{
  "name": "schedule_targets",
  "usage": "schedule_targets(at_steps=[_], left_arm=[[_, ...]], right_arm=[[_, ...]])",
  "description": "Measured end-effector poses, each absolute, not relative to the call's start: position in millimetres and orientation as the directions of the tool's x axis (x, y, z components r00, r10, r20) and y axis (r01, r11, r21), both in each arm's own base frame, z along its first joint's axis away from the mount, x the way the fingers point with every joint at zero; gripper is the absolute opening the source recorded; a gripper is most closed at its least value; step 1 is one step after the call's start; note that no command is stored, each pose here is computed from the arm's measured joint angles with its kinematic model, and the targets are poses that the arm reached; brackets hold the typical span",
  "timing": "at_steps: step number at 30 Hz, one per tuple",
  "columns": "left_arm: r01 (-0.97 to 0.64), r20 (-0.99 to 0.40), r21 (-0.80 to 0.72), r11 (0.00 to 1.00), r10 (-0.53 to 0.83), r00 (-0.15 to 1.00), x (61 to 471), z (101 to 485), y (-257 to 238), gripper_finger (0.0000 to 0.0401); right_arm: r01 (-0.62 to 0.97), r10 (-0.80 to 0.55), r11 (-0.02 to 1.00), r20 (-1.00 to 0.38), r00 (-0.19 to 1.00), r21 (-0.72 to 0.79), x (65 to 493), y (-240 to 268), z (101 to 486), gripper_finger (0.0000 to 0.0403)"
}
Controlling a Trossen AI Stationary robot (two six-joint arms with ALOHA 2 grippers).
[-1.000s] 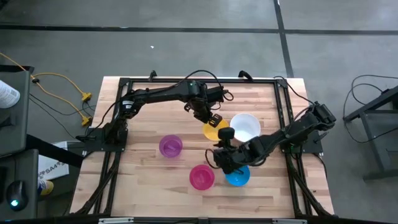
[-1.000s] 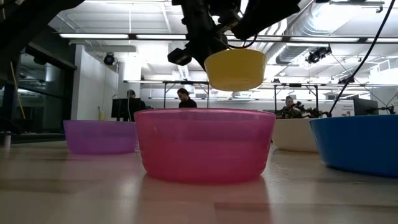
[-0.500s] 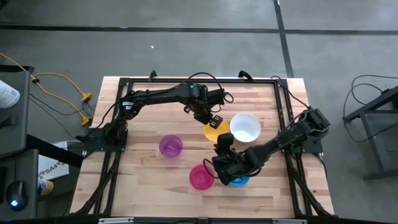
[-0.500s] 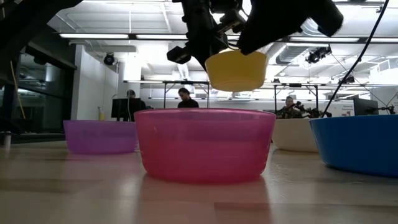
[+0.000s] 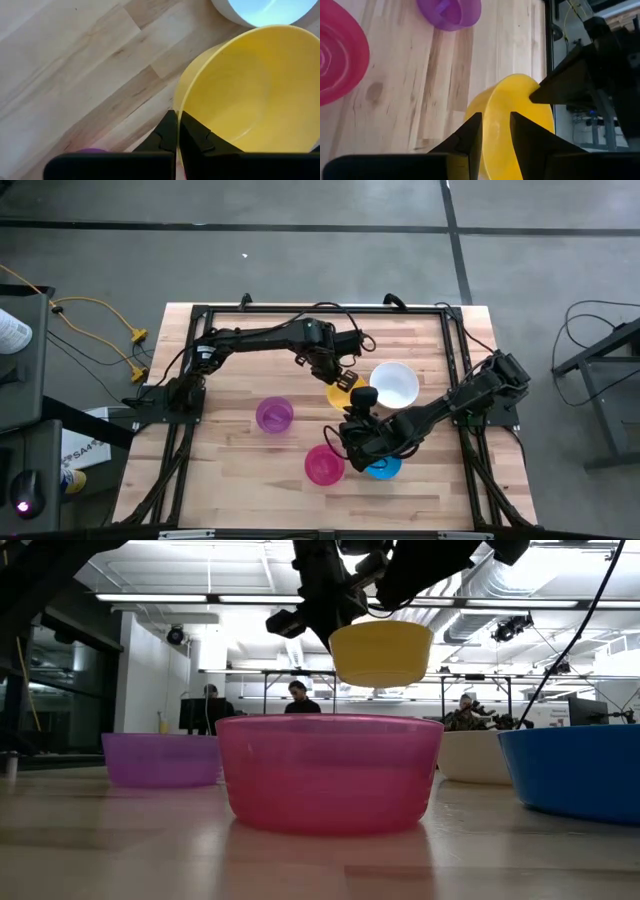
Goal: Nest bowls inside each other
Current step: Stack the yellow bowl on top of the white bowl
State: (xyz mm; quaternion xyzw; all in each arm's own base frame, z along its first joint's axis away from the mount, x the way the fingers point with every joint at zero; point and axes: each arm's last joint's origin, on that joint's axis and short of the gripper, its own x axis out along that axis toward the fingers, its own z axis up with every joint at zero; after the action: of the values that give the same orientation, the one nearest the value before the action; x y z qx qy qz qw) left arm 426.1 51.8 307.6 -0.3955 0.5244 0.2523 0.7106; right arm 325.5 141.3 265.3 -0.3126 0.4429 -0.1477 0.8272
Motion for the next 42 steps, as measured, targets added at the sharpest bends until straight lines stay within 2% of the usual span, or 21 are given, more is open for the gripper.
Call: schedule_targets(at_steps=[8, 33, 42], left_arm=[[-0.758, -0.947, -0.286, 0.586, -0.050, 0.319, 426.4, 307.5, 47.1, 0.0000], [-0.731, -0.958, -0.215, 0.648, 0.007, 0.288, 424.5, 306.7, 43.6, 0.0000], [-0.721, -0.960, -0.183, 0.668, 0.036, 0.277, 423.5, 306.4, 44.7, 0.0000]], right_arm=[[-0.041, -0.437, 0.838, -0.714, 0.546, -0.544, 324.2, 143.8, 262.8, 0.0093], [-0.021, -0.429, 0.854, -0.728, 0.535, -0.520, 325.6, 139.7, 261.2, 0.0093], [-0.018, -0.421, 0.865, -0.744, 0.519, -0.501, 324.0, 137.4, 248.8, 0.0093]])
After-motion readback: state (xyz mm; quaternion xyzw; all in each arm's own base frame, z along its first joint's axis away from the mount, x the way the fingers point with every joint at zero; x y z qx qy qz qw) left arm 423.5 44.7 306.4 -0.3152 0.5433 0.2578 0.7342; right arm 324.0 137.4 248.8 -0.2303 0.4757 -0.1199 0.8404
